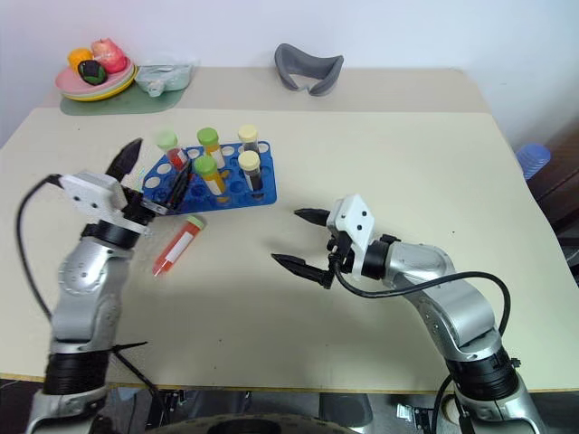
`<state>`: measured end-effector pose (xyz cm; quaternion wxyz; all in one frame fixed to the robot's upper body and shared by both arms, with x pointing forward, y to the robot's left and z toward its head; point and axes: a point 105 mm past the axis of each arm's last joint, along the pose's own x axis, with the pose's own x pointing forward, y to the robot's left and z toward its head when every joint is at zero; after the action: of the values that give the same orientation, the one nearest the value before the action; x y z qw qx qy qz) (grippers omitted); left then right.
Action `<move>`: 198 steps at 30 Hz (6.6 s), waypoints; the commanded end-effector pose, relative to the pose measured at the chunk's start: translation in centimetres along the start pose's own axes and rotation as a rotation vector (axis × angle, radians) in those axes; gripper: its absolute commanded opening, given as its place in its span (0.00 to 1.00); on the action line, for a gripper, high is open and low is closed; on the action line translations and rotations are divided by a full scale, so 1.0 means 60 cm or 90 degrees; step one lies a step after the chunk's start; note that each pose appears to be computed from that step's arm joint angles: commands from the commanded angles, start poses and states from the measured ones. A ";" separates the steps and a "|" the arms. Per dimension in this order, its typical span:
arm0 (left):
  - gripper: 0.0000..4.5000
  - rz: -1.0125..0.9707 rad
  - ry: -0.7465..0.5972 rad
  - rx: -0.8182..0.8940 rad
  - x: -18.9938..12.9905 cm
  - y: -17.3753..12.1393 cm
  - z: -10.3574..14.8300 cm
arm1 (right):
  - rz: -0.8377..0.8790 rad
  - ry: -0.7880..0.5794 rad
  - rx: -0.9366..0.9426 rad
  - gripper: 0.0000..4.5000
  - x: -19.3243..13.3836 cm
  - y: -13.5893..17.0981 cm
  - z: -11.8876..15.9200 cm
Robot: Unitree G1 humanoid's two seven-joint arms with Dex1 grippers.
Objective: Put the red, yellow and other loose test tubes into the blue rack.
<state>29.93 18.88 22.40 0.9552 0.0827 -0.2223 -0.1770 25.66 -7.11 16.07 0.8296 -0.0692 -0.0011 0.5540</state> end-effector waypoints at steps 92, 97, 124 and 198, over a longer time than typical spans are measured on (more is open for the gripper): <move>0.17 0.202 -0.015 -0.020 0.022 0.021 -0.110 | 0.048 -0.069 -0.023 1.00 0.032 0.020 0.042; 0.17 0.179 -0.024 -0.020 0.030 -0.001 -0.109 | 0.049 -0.071 -0.023 1.00 0.033 0.021 0.043; 0.17 0.237 -0.006 0.016 0.006 0.021 -0.121 | 0.059 -0.072 -0.013 1.00 0.035 0.025 0.043; 1.00 0.113 0.234 0.034 -0.208 0.098 -0.075 | -0.285 0.111 -0.003 1.00 -0.196 -0.185 -0.064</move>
<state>23.41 30.03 14.36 0.9906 0.1149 -0.0455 -0.0588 31.52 -22.24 13.31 0.9247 -0.1111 0.0816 0.3550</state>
